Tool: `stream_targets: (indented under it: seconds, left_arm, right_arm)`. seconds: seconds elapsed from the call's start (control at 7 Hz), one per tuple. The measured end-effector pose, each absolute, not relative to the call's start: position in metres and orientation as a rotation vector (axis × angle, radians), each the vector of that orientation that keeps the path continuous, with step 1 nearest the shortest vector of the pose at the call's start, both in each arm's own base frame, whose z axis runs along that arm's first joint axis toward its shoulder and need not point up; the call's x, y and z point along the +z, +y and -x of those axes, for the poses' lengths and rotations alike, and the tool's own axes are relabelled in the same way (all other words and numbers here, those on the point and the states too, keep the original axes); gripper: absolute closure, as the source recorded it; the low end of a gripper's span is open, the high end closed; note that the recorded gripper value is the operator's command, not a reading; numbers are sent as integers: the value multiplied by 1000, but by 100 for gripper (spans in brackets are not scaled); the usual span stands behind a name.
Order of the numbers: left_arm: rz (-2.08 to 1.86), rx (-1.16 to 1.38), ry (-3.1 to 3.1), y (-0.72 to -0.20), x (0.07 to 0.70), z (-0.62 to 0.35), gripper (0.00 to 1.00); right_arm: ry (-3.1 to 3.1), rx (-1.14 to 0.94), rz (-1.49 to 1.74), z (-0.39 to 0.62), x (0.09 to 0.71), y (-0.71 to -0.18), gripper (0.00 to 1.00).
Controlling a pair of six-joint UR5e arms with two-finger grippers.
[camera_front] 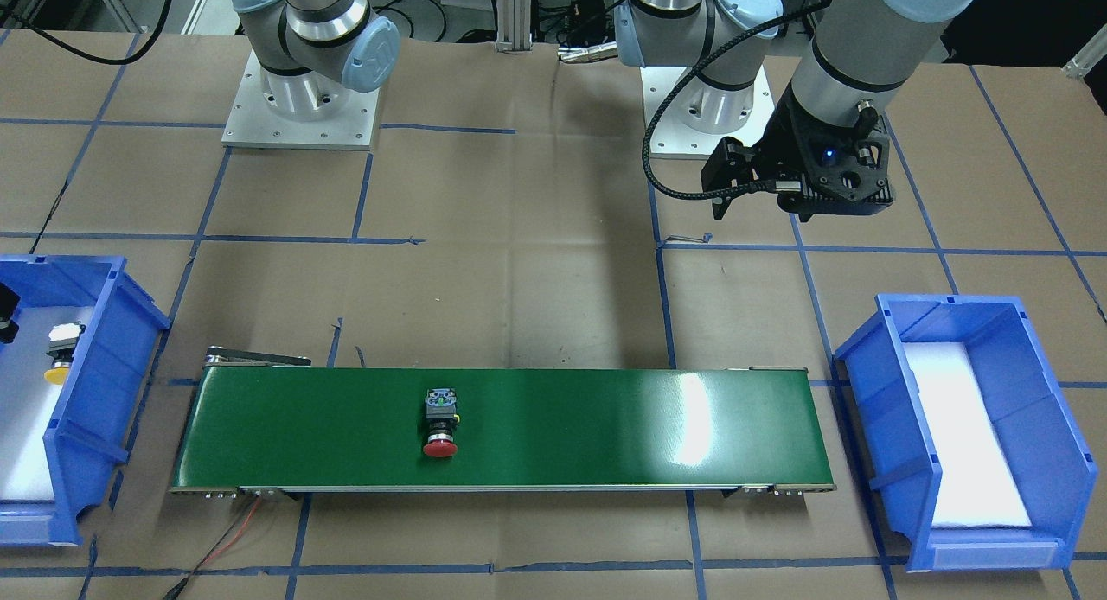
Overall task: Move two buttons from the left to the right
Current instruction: 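Release the yellow button and move the right gripper back over the conveyor, then lower the right gripper and grasp the red button on the conveyor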
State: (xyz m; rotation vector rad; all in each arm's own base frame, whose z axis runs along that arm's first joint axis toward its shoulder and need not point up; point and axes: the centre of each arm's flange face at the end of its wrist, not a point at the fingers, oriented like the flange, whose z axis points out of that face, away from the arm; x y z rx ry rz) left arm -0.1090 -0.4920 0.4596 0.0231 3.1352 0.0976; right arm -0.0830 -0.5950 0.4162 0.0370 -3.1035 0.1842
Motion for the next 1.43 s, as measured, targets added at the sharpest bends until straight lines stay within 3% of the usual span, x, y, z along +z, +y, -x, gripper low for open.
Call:
stream_targets:
  seconds: [0.57, 1.43]
  left_arm:
    - [-23, 101, 3135, -492, 458, 109, 0]
    - [-91, 84, 3134, -489, 464, 107, 0]
  right_arm:
    - [-3139, 195, -2, -107, 436, -599, 1]
    - [-3153, 129, -17, -149, 351, -616, 1]
